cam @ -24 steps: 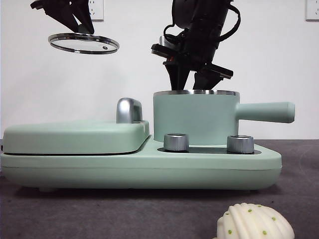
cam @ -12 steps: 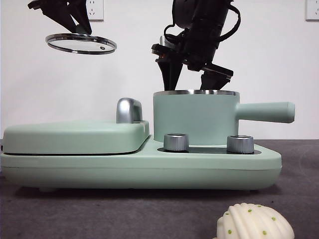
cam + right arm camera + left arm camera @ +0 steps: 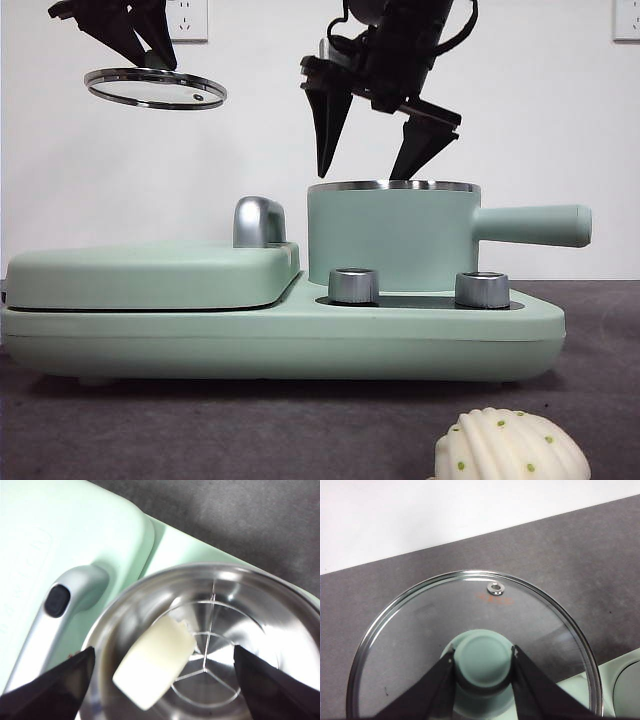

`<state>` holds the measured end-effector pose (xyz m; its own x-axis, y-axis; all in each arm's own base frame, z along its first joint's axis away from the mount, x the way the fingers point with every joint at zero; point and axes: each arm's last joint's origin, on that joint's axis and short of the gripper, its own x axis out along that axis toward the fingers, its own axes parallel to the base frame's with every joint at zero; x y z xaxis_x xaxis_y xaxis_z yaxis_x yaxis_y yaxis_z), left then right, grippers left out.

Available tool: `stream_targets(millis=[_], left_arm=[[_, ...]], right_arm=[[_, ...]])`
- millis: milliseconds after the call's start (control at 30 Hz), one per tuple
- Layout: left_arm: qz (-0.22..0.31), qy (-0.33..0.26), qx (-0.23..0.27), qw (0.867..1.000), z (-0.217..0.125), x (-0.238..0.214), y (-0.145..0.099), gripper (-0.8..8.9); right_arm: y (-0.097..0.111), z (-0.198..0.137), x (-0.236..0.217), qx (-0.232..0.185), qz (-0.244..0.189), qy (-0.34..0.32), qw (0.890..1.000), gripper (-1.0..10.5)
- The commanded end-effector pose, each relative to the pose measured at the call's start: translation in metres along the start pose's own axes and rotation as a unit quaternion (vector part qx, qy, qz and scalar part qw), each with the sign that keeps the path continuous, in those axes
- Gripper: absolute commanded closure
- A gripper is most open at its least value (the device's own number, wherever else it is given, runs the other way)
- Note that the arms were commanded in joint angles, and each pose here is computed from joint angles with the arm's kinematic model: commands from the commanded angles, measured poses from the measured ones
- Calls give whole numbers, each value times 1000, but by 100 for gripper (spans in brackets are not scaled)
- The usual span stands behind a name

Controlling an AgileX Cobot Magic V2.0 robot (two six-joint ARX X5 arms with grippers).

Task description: Put the buns in a small steamer

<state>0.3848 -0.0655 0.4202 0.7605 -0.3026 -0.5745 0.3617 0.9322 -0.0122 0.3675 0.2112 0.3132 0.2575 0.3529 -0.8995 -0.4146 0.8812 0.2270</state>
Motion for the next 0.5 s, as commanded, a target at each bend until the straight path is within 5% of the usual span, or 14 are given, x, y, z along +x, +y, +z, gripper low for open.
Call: stream_targets(millis=[33,267,500], left_arm=[[0,-32,5,999,10,-9,-1,803],[1,-33,5,999,11,-9,-1,803],[0,-32,5,999,10,-9,-1,803]], right_arm=[[3,5,-3,-2,1,-3,1000,503],[9,-5,-44,-8,-1,-7,1000,503],[17,-36,-90,-18,-53,4,998,503]])
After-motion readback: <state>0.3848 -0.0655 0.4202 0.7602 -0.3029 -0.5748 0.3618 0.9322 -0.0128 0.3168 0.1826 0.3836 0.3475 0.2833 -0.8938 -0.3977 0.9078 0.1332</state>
